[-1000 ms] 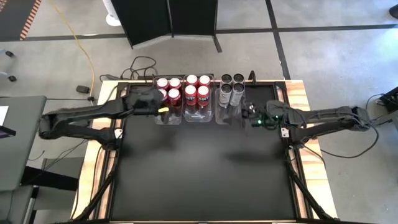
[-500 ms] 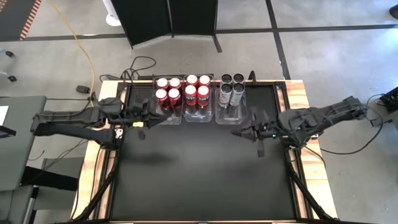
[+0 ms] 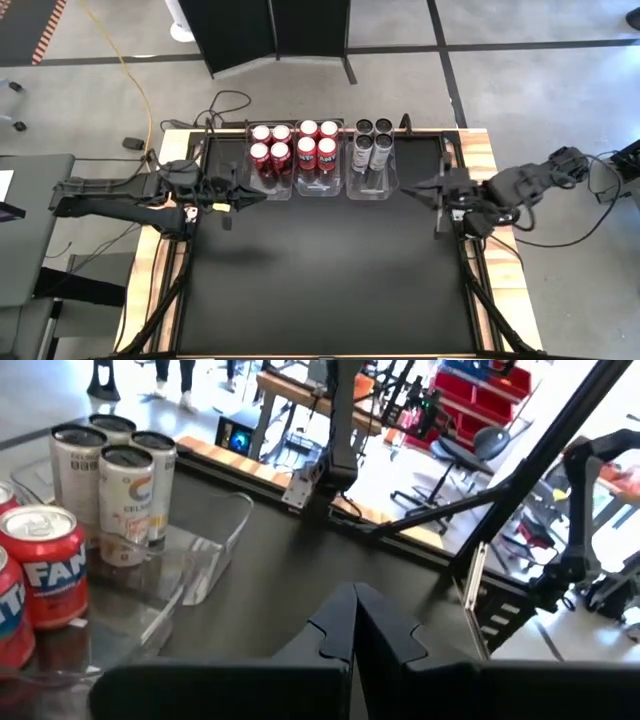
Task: Sort soda cans
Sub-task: Return to Home Position
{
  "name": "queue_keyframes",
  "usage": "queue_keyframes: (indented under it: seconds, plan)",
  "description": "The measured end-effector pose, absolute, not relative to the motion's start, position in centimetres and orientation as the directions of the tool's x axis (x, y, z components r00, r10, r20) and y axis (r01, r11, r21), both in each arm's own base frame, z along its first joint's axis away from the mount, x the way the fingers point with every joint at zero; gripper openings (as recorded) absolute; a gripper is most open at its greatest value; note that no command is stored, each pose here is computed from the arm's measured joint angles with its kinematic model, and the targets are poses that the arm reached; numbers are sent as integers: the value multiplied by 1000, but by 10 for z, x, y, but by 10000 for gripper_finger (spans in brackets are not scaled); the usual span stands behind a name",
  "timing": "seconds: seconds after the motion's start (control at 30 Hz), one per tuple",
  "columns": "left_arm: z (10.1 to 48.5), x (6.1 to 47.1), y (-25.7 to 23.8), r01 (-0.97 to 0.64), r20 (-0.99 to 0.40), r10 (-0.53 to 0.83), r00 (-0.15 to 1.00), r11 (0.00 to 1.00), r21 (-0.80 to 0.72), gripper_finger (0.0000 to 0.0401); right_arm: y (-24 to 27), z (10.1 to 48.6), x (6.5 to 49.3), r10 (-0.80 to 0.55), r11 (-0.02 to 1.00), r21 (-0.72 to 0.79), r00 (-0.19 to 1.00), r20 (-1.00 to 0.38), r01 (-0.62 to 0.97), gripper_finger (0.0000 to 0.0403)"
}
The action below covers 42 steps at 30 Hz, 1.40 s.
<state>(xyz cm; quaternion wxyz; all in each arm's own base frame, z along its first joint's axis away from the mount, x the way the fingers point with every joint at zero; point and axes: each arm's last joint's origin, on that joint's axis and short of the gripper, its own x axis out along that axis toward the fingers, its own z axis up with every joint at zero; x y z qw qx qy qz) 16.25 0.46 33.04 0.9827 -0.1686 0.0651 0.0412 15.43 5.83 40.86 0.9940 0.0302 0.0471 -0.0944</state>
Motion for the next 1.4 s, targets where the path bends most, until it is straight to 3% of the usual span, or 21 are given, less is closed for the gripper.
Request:
queue_keyframes:
  seconds: [0.33, 0.57, 0.97, 1.4]
  plan:
    - [331, 163, 5, -104, -138, 73, 988, 967, -233, 0, 35, 397, 113, -237, 969, 69, 971, 12, 235, 0]
    - [331, 174, 8, -129, -113, 114, 987, 982, -140, 0, 27, 375, 102, -175, 984, 66, 958, 229, 164, 0]
    - [332, 187, 18, -169, -61, 164, 985, 981, -90, 0, 9, 326, 113, -172, 982, 124, 936, 308, 140, 0]
    - [338, 155, 15, -190, -81, 184, 980, 979, -71, 0, -10, 307, 90, -221, 974, 122, 921, 320, 192, 0]
